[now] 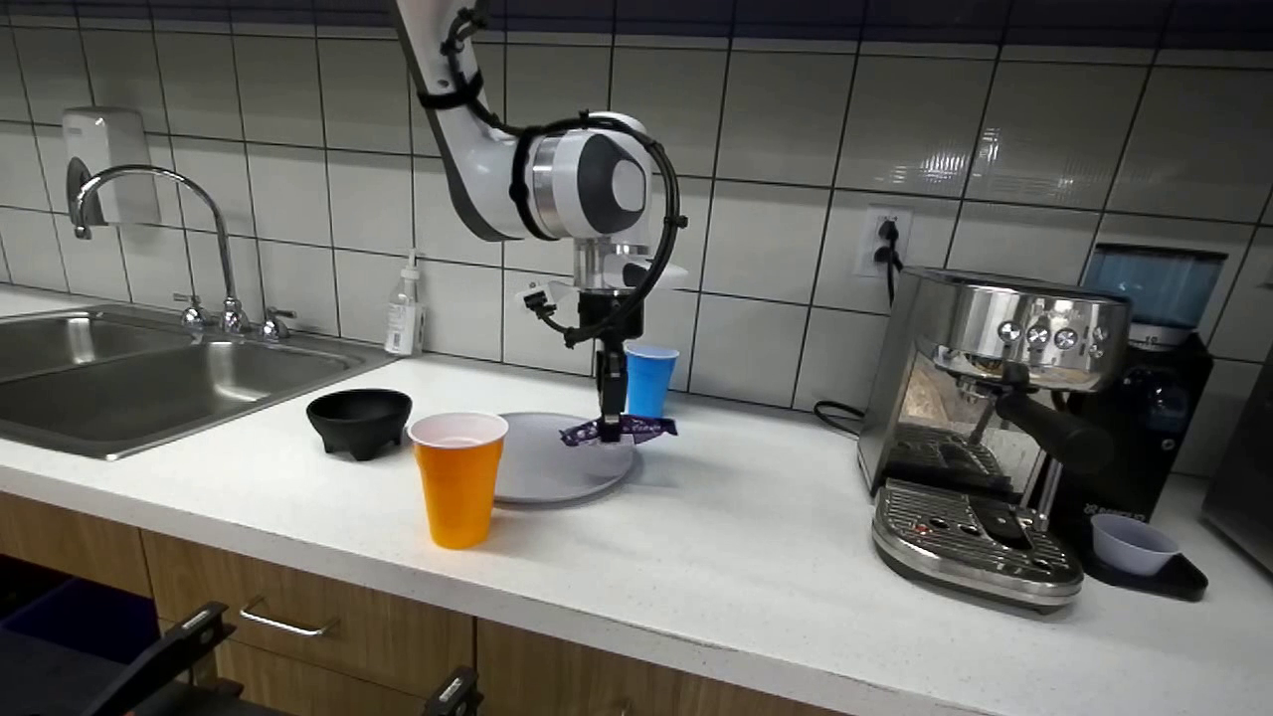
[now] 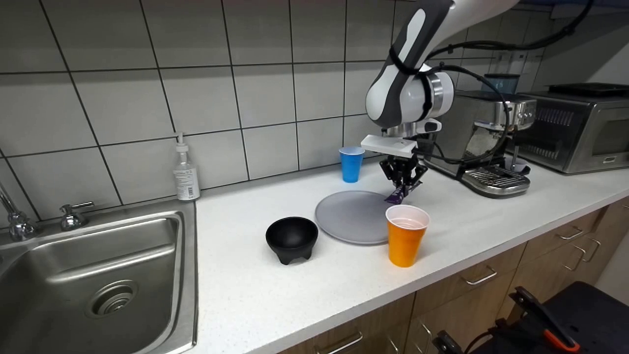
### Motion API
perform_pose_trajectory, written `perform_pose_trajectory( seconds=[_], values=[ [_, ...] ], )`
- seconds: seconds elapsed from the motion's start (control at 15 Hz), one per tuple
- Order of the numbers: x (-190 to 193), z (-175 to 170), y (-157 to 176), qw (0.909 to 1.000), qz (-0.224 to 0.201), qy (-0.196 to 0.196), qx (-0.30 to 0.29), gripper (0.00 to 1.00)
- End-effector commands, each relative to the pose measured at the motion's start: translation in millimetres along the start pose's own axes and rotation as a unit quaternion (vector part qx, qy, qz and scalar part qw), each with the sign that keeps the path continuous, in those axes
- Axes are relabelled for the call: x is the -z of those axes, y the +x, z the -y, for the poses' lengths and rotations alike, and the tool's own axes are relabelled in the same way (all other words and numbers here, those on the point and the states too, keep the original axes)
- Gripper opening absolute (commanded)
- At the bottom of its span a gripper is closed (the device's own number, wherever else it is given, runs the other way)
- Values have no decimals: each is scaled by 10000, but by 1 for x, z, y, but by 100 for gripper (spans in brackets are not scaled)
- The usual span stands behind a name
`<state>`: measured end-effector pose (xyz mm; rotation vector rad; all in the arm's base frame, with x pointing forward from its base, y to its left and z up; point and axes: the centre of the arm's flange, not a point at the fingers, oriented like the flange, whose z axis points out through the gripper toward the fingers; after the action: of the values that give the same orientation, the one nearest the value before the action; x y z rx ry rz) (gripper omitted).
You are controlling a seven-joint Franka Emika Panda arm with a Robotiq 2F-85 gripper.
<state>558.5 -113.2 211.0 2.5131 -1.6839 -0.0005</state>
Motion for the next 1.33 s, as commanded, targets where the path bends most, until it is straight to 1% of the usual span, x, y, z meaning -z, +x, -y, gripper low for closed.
perform_pose_trajectory(
  seconds=[0.0, 0.33, 0.67, 0.93, 1.27],
  values=[
    [3, -23, 25, 9998, -35, -96, -187, 4],
    [-7, -42, 61, 9979, -37, -201, -613, 4],
    [-24, -52, 85, 9957, 9, -319, -873, 4],
    [-37, -50, 95, 9947, 15, -401, -943, 4],
    [-53, -47, 95, 9944, 59, -501, -924, 4]
  ],
)
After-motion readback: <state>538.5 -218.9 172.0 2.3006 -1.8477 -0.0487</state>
